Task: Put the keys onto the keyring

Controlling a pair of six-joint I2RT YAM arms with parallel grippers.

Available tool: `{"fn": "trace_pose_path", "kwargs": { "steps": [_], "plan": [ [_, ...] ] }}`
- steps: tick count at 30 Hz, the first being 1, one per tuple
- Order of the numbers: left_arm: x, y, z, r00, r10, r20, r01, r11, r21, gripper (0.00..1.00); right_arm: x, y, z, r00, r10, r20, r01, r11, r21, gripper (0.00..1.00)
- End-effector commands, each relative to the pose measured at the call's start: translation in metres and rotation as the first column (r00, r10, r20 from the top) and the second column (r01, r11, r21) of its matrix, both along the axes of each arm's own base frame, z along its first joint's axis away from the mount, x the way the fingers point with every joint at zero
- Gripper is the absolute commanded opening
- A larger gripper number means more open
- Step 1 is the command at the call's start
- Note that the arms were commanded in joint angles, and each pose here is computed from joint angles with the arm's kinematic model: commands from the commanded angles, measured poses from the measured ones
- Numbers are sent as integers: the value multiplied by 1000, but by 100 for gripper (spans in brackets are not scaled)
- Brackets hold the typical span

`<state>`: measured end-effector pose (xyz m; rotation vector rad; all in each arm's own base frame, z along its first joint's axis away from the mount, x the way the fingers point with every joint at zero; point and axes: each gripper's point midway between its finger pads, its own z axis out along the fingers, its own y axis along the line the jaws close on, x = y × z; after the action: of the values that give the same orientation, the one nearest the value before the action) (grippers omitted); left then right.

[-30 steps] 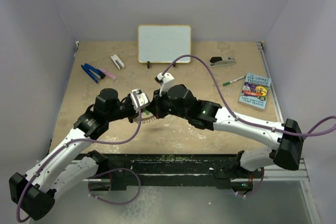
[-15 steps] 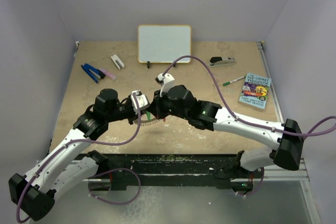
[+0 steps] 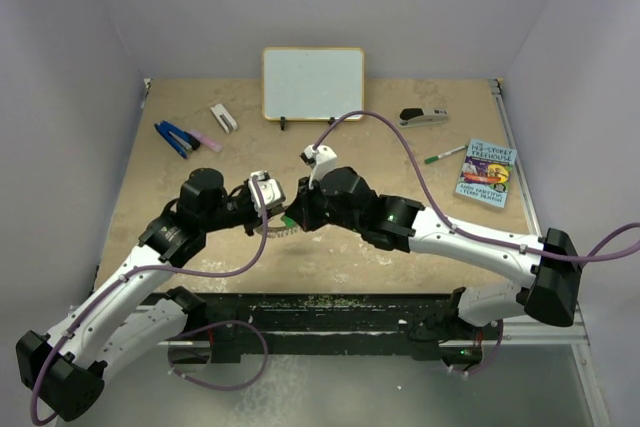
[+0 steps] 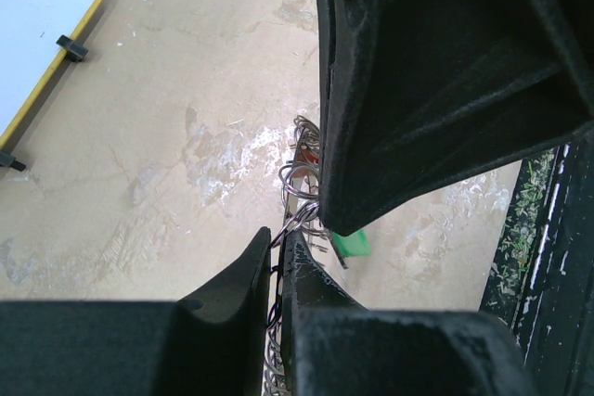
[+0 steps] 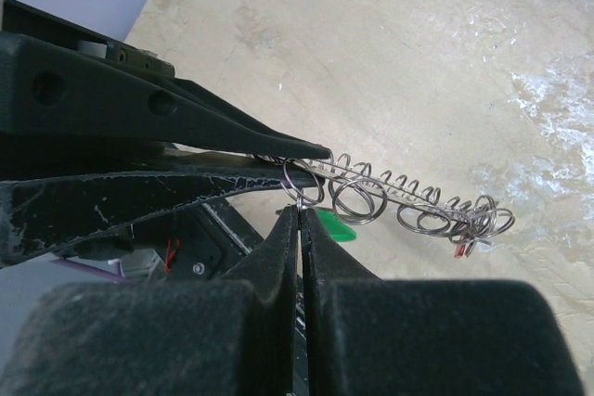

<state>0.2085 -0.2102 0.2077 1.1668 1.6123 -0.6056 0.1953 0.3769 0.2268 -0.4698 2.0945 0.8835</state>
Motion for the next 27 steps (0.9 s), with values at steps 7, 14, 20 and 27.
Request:
{"fn": "trace_pose_path", "kwargs": {
  "steps": [7,14,20,27],
  "plan": [
    [6,-6,48,992,-5,124,16,996,-85,4,1,-8,20,999,-39,21,38,998,44,0],
    [4,-8,52,993,-13,119,26,994,-108,4,-2,-13,15,999,-43,6,43,998,47,0],
    [-5,-15,59,995,-55,84,68,985,-158,4,-3,-14,15,999,-44,6,44,998,51,0],
    [-10,-19,65,995,-79,58,89,976,-197,4,-4,-14,13,999,-37,5,37,998,44,0]
  ]
}}
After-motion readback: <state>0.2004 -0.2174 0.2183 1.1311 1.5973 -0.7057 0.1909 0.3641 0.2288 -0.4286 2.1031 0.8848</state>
